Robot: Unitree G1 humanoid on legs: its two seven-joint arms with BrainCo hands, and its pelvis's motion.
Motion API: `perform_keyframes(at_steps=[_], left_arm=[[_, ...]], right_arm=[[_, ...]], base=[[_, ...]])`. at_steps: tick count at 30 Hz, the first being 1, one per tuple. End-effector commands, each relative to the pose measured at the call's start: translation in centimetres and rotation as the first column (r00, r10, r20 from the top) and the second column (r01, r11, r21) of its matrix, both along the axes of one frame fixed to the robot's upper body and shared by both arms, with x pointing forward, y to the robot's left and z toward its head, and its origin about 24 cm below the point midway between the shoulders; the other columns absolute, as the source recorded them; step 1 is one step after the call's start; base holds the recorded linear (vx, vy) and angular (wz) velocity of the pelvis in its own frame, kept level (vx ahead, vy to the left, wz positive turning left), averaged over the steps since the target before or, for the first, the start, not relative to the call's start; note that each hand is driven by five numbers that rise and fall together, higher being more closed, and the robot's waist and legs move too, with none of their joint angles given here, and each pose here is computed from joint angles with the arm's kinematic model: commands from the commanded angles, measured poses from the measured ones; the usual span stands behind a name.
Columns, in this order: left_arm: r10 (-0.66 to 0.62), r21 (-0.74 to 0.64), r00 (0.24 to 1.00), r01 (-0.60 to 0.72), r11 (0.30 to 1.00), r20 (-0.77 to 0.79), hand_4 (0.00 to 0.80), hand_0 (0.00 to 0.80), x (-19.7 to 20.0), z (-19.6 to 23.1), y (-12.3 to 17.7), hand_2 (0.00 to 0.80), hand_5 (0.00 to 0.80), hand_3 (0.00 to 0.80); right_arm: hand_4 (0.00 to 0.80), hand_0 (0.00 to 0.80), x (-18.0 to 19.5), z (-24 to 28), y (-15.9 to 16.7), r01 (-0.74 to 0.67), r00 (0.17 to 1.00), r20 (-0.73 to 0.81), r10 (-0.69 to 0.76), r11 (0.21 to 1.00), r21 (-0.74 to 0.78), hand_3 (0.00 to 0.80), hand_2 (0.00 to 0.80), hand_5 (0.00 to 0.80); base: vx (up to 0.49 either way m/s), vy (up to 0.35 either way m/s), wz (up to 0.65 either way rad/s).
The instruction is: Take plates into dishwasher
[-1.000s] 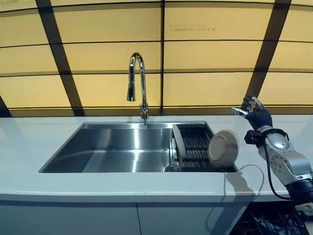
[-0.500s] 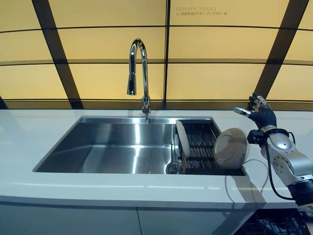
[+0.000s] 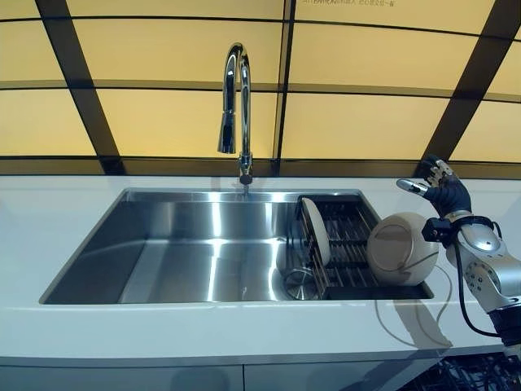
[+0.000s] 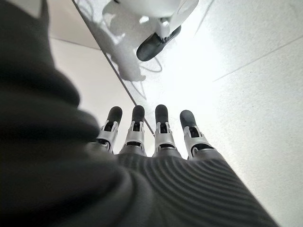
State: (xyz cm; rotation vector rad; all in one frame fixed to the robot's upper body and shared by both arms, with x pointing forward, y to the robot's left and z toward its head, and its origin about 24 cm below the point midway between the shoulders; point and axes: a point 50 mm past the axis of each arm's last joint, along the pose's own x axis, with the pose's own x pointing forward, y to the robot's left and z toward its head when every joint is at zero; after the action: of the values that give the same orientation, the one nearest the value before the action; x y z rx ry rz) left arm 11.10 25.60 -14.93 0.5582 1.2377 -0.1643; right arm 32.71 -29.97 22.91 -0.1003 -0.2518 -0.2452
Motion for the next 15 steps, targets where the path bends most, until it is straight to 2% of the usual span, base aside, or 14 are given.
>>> perform_keyframes(at_steps=[1,15], left_arm=[[0.006,0.021,1.0,-0.006,1.0,-0.029,0.0,0.0,-0.3,0.0,0.8,0.0,0.0,0.0],[0.019,0.024,1.0,-0.019,1.0,-0.017,0.0,0.0,-0.5,0.1,1.0,0.0,0.0,0.0]], right_arm=[[0.0,0.0,-0.2,2.0,-0.6,0.016,0.995,0.098,-0.016,1.0,0.007,0.0,0.0,0.0],[0.0,0.0,-0.4,0.3,-2.4,0.087,0.996,-0.017,-0.087,0.996,0.0,0.0,0.0,0.0]], base=[[0.0,0.0,0.0],[0.008,-0.004,0.0]])
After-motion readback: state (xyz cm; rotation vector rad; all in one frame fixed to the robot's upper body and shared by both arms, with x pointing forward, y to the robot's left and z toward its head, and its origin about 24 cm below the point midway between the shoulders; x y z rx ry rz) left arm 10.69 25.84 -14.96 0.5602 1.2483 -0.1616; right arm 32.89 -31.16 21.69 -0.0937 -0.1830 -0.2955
